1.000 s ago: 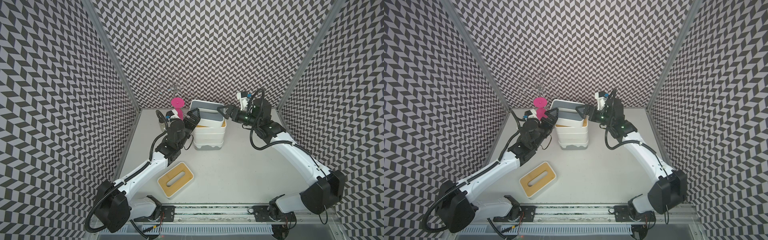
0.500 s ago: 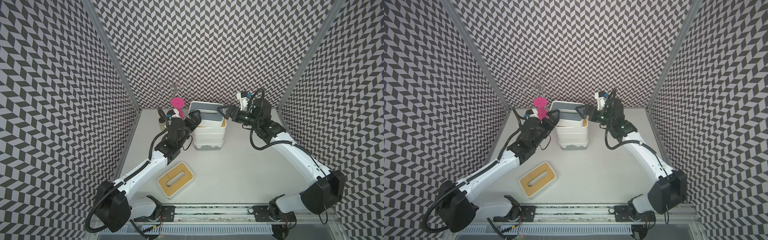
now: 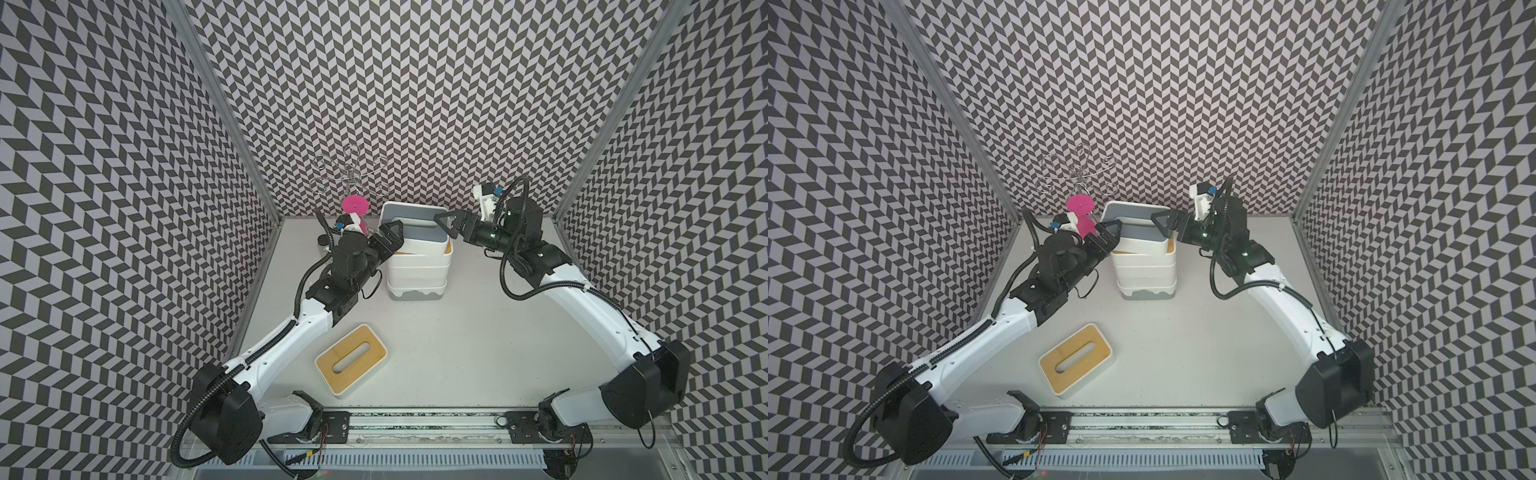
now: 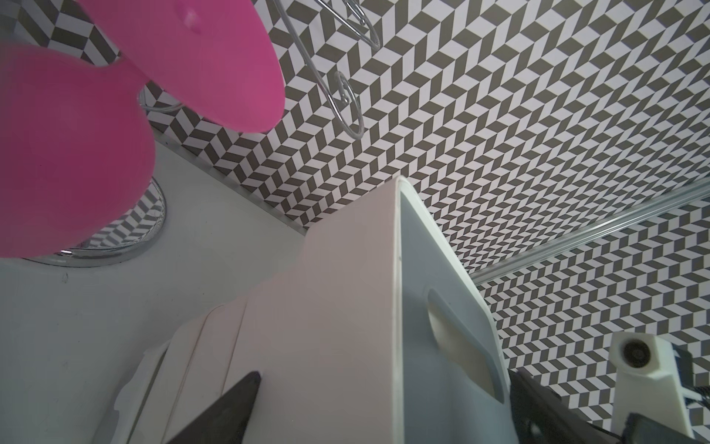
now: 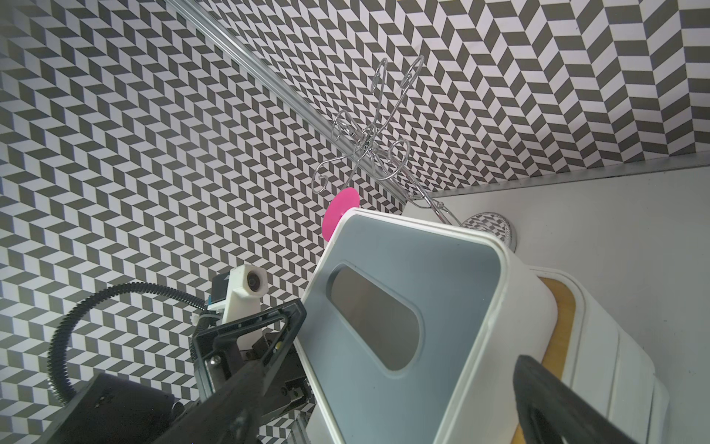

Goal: Stack the tissue boxes
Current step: Place the tissue box at the tissue box.

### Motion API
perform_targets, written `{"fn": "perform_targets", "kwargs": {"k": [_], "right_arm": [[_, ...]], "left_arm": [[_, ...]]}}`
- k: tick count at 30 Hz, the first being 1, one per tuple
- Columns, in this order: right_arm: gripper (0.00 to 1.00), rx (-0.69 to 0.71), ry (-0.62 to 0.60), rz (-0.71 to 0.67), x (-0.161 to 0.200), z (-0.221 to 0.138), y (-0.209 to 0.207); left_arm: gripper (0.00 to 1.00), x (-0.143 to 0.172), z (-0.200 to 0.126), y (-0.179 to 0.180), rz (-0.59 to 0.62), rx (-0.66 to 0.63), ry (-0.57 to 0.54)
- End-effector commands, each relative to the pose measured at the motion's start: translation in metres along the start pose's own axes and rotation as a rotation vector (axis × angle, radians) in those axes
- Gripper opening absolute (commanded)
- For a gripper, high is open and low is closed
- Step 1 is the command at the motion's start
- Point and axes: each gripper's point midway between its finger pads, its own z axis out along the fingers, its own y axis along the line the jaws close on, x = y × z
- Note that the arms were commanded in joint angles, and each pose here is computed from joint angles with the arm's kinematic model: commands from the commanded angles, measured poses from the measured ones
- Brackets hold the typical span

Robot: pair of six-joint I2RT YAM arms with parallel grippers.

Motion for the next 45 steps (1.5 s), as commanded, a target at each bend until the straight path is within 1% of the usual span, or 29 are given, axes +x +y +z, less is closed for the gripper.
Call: {"fn": "perform_targets", "kwargs": {"k": [1, 6, 11, 19, 23, 33, 38, 45], "right_arm": [[0.99, -0.013, -0.012, -0.021, -0.005, 0.004, 0.001], [0.99, -0.005, -0.013, -0.021, -0.005, 0.004, -0.001], [0.99, 0.006, -0.019, -0.028, -0.006, 0.003, -0.002], [0.99, 0.011, -0.023, -0.034, -0.008, 0.002, -0.001], [0.99, 0.015, -0.020, -0.034, -0.007, 0.002, -0.003], [0.99, -0.009, -0.007, -0.036, -0.006, 0.004, 0.003], [0.99, -0.029, -0.002, -0.038, -0.009, 0.006, 0.008], [0.99, -0.032, -0.003, -0.047, -0.013, 0.008, 0.011]], "left_arm": [[0.99, -0.005, -0.001, -0.021, 0.057, 0.044, 0.006], [0.99, -0.001, -0.002, -0.019, 0.092, 0.029, 0.020], [1.00, -0.006, -0.008, -0.016, 0.125, 0.017, 0.005], [0.99, -0.009, -0.008, -0.013, 0.162, 0.018, 0.041], [1.00, -0.014, -0.010, -0.013, 0.186, 0.020, 0.042], [1.00, -0.017, -0.003, -0.030, 0.269, 0.067, 0.080], [1.00, -0.008, -0.001, -0.033, 0.284, 0.080, 0.106], [0.99, -0.002, -0.003, -0.039, 0.300, 0.092, 0.113]]}}
